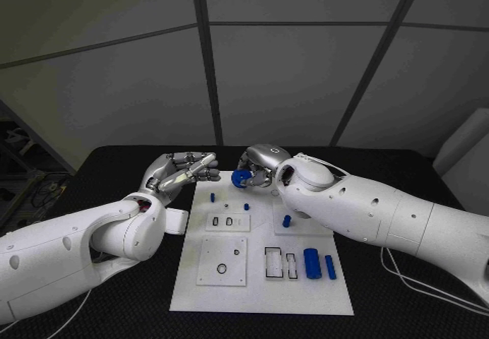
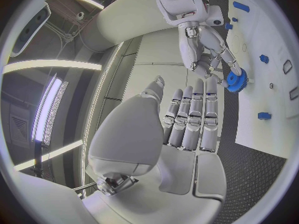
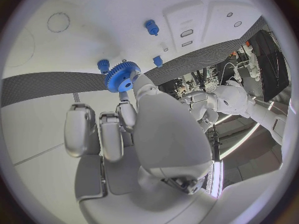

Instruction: Assemble the parts on the task board

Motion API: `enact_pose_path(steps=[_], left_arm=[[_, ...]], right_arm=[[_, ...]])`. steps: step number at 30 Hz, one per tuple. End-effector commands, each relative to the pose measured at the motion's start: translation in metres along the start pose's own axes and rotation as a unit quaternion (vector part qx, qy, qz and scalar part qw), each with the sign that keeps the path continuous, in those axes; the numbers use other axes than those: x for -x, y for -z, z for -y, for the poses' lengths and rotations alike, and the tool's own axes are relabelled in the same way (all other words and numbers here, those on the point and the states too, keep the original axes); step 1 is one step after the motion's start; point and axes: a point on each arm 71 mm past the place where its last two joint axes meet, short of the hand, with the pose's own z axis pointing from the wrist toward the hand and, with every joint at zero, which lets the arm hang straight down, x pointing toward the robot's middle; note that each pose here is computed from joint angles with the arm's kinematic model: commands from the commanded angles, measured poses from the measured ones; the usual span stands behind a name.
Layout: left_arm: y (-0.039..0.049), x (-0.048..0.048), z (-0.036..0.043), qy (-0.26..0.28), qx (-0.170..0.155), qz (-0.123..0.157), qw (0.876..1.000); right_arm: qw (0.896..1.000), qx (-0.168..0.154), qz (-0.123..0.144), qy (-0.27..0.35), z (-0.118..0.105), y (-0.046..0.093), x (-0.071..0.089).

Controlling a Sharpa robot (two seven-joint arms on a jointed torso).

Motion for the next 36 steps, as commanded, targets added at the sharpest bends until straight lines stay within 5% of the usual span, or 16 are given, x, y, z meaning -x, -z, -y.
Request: enact_pose_path(steps=[1, 15, 36], left_arm=[[-0.0008, -0.0021, 0.0015, 0.001, -0.005, -0.008, 1.000], [-0.0010, -0.0024, 0.0016, 0.001, -0.005, -0.008, 1.000], [-0.0011, -0.0025, 0.0016, 0.000, -0.004, -0.008, 1.000]], right_arm=[[1.000, 0.006, -0.011, 0.011, -0.002, -0.001, -0.004], [0.999, 0.007, -0.042, 0.019, -0.004, -0.002, -0.015], [0.998, -0.002, -0.055, 0.020, 0.000, -0.003, -0.018]])
